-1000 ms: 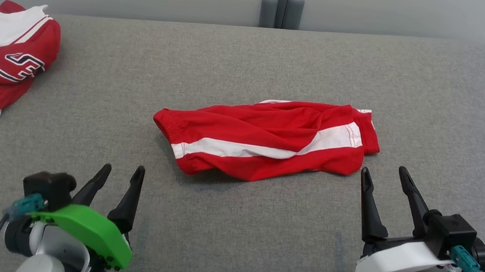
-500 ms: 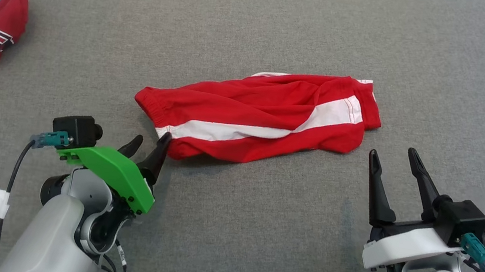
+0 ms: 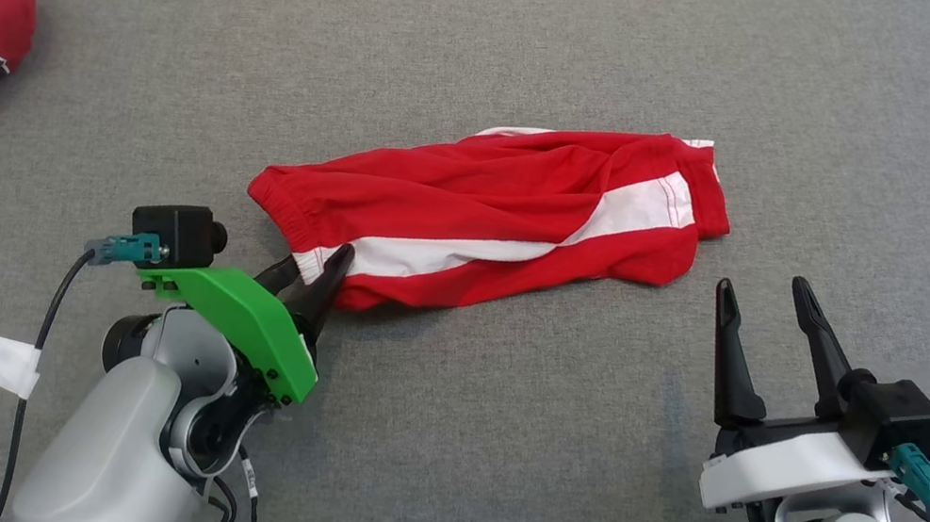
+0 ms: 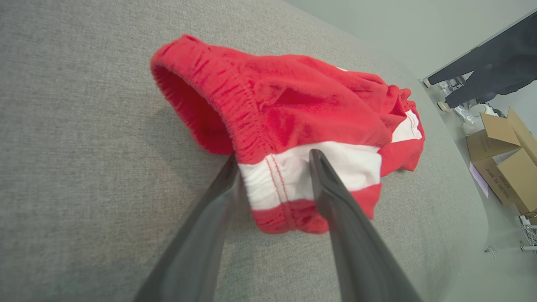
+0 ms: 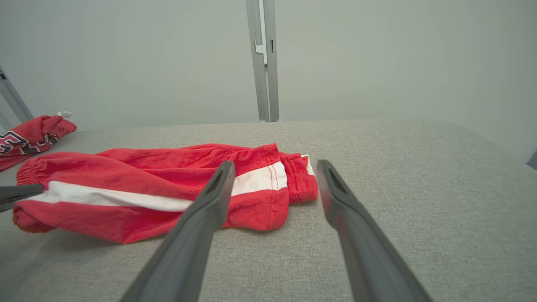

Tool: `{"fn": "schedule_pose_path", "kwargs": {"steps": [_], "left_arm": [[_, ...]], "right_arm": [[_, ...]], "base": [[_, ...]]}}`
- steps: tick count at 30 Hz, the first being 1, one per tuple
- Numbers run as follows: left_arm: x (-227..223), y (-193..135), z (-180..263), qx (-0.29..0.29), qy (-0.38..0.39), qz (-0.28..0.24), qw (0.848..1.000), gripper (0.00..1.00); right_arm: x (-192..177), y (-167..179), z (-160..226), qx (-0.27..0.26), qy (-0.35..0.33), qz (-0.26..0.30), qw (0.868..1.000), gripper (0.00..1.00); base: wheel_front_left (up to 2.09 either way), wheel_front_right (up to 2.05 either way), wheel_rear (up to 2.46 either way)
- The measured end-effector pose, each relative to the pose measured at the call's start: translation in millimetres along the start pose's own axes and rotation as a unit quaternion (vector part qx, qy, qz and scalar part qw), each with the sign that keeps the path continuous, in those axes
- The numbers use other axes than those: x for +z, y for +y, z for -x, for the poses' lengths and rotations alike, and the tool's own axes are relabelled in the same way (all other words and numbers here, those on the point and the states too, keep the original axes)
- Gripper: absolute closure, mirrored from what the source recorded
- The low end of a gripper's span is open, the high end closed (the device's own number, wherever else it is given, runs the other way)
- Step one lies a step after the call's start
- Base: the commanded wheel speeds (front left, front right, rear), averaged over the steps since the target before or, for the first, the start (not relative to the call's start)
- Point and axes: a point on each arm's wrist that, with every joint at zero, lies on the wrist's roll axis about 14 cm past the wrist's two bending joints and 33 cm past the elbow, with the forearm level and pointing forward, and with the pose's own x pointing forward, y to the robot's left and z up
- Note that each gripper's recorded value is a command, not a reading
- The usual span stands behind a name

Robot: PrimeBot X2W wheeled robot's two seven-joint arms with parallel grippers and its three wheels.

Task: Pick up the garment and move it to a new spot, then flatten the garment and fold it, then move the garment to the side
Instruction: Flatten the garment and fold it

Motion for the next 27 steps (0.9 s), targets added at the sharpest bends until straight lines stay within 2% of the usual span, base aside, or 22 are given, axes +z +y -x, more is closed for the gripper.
{"fn": "schedule_pose_path", "kwargs": {"steps": [1, 3, 5, 6, 8, 14, 22, 27], "left_arm": [[0.1, 0.6, 1.4, 0.000, 0.001, -0.003, 1.000, 0.29], [-2.7, 2.0, 4.9, 0.001, 0.006, -0.004, 1.000, 0.49], [-7.6, 2.8, 8.3, 0.001, 0.018, -0.005, 1.000, 0.61], [-8.9, 2.0, 9.3, -0.001, 0.020, 0.000, 1.000, 0.61], [-10.1, -0.1, 10.9, -0.005, 0.022, 0.002, 1.000, 1.00], [-3.3, -12.0, 11.4, -0.021, 0.002, 0.005, 1.000, 1.00], [4.1, -7.0, 17.6, -0.015, -0.022, -0.017, 0.999, 1.00], [1.5, -0.8, 20.9, -0.003, -0.029, -0.013, 0.999, 1.00]], "right_arm": [[0.3, 1.0, -0.3, 0.001, -0.001, -0.001, 1.000, 0.00], [0.0, 3.3, -0.9, 0.004, 0.000, -0.001, 1.000, 0.00], [-1.1, 5.9, -1.4, 0.008, 0.001, -0.002, 1.000, 0.00], [-1.6, 6.3, -1.8, 0.009, 0.002, -0.002, 1.000, 0.00], [-1.3, 5.8, -2.8, 0.010, 0.002, 0.000, 1.000, 0.00], [0.3, -0.9, -5.9, 0.011, 0.004, 0.006, 1.000, 0.00], [-15.2, -24.4, -24.8, 0.012, 0.060, 0.043, 0.997, 0.00], [-28.7, -13.5, -45.9, 0.036, 0.097, 0.034, 0.994, 0.00]], "base": [[0.00, 0.00, 0.00], [0.00, 0.00, 0.00], [0.00, 0.00, 0.00], [0.00, 0.00, 0.00], [0.00, 0.00, 0.00], [0.00, 0.00, 0.00], [0.00, 0.00, 0.00], [0.00, 0.00, 0.00]]}}
